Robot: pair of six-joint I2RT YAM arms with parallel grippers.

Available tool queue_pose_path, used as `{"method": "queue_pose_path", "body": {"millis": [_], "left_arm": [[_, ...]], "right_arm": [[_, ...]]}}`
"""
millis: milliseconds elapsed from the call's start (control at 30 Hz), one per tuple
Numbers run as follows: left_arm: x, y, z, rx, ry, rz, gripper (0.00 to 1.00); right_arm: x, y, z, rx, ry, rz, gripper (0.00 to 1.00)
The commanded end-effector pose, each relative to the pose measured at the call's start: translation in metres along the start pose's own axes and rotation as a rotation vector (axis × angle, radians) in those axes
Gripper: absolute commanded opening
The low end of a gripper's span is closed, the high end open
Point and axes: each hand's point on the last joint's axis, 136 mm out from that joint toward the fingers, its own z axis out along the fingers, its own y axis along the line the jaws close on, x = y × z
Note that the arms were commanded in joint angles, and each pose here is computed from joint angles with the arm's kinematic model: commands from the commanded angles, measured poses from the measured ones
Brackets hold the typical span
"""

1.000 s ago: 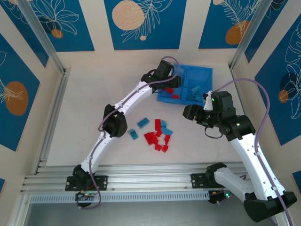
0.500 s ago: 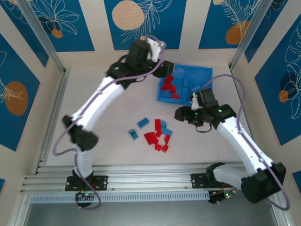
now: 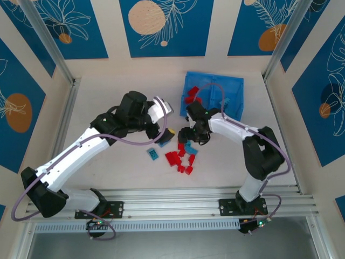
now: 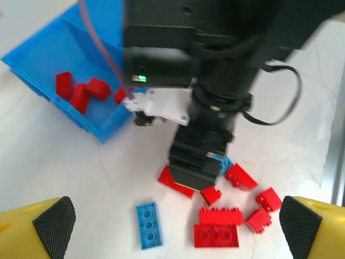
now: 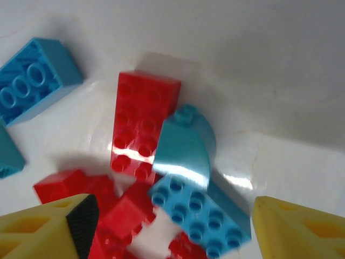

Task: Sort the legos into containers by color

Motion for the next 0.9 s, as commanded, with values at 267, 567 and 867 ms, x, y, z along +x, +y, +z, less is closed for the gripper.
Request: {"method": "queue_pose_path", "body": {"millis": [267,567,867], "left_arm": [[-0.002,-0.010,0.006,0.035,-0.026,0.032,1.00],[-0.004,-0.010,0.016,0.052,-0.033,0.017,1.00],[-0.004,-0.009,0.019,0.049,-0.035,0.013,1.00]], "right_arm": [[-0.012,-0.009,0.030,0.058,0.023,0.013,0.51],[0.001,-0.033,0.029,0.115,0.035,0.081,0.38],[0.006,-0.028,0.007,0.080,-0.011,0.076,0.35]]}}
